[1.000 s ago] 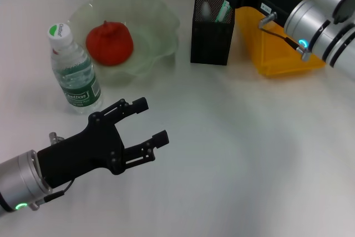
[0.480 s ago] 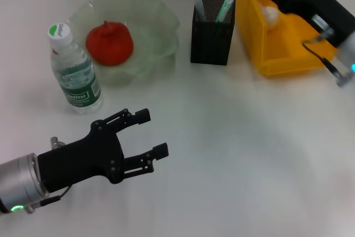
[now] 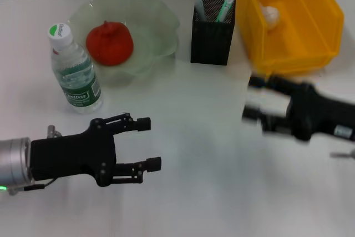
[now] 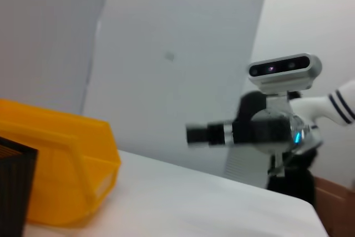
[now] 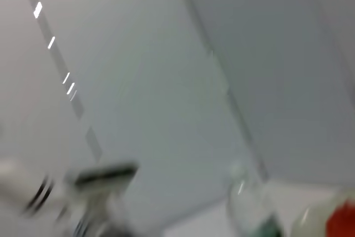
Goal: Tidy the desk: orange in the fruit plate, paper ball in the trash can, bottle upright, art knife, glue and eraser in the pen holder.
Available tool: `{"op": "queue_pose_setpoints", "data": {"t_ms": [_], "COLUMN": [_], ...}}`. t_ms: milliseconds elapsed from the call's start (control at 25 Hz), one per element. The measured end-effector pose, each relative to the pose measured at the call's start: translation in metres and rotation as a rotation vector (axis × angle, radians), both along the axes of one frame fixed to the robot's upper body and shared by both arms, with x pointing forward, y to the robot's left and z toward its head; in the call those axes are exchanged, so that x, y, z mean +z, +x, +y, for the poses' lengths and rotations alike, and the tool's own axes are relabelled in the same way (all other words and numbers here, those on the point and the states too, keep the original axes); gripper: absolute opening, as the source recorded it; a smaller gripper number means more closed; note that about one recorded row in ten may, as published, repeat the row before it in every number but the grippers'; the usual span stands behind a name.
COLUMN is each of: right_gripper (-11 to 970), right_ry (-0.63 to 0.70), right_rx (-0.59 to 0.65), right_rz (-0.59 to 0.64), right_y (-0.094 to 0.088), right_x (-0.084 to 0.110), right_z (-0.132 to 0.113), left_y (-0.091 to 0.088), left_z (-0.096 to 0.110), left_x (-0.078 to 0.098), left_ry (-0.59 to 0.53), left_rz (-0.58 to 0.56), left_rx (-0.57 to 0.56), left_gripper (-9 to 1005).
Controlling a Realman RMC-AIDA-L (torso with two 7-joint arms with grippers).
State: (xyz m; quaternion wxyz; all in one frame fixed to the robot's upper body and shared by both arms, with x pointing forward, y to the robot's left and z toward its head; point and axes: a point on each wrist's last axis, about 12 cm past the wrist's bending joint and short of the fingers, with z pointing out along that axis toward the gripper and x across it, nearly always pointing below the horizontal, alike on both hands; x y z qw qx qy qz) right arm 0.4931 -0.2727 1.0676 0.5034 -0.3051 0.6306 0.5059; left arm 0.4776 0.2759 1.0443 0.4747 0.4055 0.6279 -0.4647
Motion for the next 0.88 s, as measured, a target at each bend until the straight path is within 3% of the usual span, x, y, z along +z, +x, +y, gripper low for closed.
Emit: {"op": "queue_pose_setpoints", "data": {"t_ms": [80,360,880], "right_gripper": [812,812,812], "right_ry": [-0.063,-0.199,-0.244], "right_rx": [0.060,0.139,0.186], "right_rz": [0.018,-0.010,-0.087], "right_y": [-0.004,-0.006,0.000], "right_x": [-0.005,-0.012,-0.012], "right_z": [-0.001,-0.004,0.007], "left_y": [0.009,0.015,0.014], "left_z": [-0.006,-0.015,-0.015], "left_x": [0.005,0.006,0.003], "left_ry": [0.022,0.049,0.080], "left_rz": [0.021,0.064,0.108], "left_rx": [-0.057,-0.103,-0.122], "left_gripper": [844,844,844]}}
